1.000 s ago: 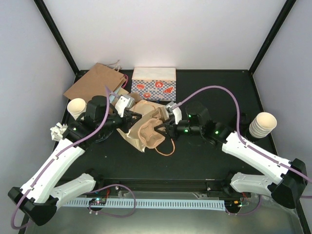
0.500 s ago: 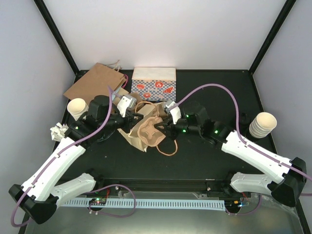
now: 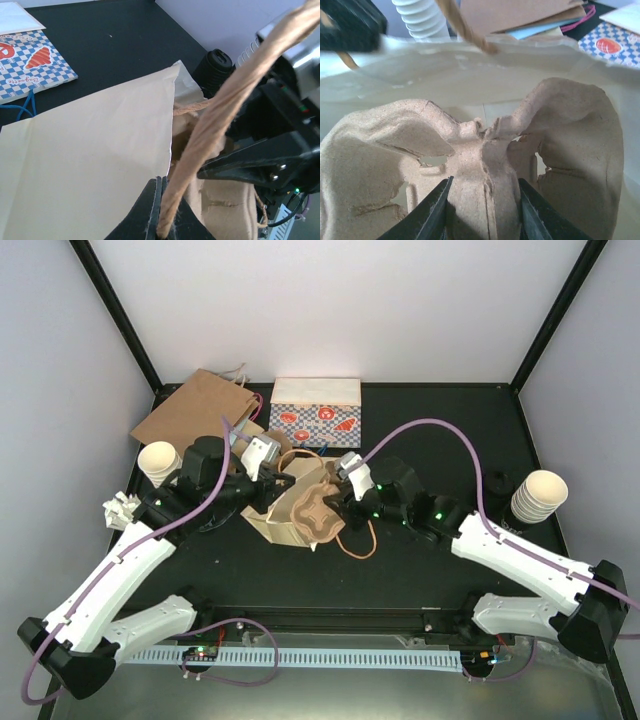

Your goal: Pack the takeout coffee

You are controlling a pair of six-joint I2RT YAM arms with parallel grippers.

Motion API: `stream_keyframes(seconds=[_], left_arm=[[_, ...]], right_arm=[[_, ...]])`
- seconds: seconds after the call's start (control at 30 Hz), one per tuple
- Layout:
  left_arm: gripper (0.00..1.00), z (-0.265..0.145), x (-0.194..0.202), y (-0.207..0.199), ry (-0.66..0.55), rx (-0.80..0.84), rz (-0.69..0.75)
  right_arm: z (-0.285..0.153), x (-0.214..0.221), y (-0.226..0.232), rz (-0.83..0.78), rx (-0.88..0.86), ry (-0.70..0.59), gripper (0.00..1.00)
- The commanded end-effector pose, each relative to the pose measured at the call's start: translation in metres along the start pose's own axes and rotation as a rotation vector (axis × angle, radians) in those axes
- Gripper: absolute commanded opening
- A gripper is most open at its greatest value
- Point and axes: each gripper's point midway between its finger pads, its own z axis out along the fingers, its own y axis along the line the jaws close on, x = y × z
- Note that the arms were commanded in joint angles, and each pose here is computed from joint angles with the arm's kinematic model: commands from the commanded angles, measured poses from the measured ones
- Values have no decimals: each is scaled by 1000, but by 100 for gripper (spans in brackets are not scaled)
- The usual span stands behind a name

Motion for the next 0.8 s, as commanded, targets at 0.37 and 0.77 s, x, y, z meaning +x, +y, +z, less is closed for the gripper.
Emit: stream_keyframes(seconds=[0.37,0.77], left_arm=[[1,-7,-17,-46,-13,210,27],[1,-7,-31,-54,-67,228,14]], right_arm=[[-13,-12,-31,289,174,-245,32],[-6,-3,-12,127,291,-222,32]])
